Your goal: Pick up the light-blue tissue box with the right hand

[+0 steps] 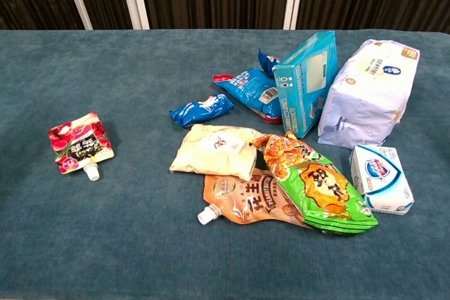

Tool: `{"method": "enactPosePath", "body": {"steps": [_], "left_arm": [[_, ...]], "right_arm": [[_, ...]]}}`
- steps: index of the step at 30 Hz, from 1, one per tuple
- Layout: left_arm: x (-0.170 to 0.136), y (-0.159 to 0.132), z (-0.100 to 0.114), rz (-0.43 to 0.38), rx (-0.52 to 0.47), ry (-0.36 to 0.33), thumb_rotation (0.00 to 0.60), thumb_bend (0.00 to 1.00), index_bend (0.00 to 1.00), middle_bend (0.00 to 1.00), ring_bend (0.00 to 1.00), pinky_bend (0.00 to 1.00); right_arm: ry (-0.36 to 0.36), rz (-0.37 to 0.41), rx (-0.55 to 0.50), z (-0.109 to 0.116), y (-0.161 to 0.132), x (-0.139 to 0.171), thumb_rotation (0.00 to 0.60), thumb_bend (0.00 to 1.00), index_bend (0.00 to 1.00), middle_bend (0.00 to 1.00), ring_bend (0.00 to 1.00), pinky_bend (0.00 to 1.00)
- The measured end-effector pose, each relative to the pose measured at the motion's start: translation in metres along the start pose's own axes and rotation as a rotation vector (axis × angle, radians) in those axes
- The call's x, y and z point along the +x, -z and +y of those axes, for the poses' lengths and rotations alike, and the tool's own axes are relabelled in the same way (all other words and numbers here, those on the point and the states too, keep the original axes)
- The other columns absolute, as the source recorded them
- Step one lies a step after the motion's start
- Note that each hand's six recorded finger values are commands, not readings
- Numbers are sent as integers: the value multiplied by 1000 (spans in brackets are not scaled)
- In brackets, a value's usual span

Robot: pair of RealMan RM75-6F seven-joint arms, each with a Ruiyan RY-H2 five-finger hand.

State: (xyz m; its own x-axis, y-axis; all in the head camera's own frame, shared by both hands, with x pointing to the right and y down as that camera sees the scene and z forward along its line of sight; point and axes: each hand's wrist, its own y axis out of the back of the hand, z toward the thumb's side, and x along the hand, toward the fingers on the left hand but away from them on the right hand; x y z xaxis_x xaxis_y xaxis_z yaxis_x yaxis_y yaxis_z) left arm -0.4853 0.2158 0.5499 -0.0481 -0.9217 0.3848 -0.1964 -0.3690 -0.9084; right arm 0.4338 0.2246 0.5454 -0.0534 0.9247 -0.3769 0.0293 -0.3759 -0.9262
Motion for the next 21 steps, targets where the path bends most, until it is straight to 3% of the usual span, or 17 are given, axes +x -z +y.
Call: {"method": "enactPosePath", "body": {"steps": [15, 21], "left_arm": [[-2, 0, 1, -4, -4, -5, 600, 448, 118, 10, 112, 76], [-2, 0, -2, -9, -3, 3, 600, 450, 118, 12, 112, 76]], "right_arm": [[-19, 59, 5, -2, -10, 3, 600, 150, 31, 65, 186, 199], [-75, 107, 5, -12, -16, 4, 600, 151, 32, 68, 190, 199]]}}
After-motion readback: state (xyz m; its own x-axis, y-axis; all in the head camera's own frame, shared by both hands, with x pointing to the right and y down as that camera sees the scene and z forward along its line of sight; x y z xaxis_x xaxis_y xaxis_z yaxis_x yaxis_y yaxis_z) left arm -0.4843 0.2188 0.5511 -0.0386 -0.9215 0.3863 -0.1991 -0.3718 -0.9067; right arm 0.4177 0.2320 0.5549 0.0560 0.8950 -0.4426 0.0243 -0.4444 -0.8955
